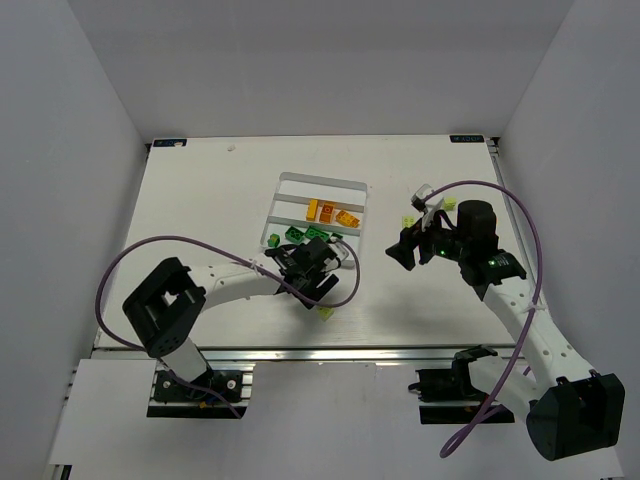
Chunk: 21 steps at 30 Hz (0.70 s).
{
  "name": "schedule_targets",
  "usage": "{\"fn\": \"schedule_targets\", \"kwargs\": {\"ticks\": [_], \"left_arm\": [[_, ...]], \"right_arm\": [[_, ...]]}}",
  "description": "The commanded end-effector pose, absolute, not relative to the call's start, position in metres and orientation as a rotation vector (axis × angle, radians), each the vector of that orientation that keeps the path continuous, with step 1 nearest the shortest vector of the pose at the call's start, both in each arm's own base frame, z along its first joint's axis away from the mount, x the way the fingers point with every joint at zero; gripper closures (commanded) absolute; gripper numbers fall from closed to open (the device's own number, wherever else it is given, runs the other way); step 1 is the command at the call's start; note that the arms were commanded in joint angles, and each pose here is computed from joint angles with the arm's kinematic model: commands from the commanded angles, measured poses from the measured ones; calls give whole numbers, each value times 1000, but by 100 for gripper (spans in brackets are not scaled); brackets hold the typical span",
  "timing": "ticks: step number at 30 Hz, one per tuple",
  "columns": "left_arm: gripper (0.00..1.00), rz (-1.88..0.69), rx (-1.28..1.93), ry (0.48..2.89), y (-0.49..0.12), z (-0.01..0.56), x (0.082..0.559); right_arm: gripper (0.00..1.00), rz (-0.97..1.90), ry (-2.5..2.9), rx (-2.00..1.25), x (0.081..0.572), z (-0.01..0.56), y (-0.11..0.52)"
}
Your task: Sort the legos into containers by color
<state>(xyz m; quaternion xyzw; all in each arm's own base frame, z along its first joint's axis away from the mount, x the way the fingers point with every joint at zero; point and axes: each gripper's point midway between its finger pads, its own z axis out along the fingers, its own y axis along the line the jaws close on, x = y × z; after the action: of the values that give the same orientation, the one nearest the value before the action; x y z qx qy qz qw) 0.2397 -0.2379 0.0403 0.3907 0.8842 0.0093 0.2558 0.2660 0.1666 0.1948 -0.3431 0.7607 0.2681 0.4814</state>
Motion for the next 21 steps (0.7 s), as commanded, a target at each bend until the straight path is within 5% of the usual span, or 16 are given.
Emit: {"fn": "schedule_targets", "kwargs": {"ticks": [1, 10, 21], "left_arm": [[15, 128, 1128, 2288, -237, 57, 256], [22, 97, 1219, 2284, -251, 41, 255], [53, -15, 1247, 2282, -266, 37, 253]], "right_arm": [[28, 639, 1818, -845, 267, 202, 166], [28, 625, 1826, -835, 270, 199, 164], [28, 615, 1829, -828, 271, 199, 162]]}}
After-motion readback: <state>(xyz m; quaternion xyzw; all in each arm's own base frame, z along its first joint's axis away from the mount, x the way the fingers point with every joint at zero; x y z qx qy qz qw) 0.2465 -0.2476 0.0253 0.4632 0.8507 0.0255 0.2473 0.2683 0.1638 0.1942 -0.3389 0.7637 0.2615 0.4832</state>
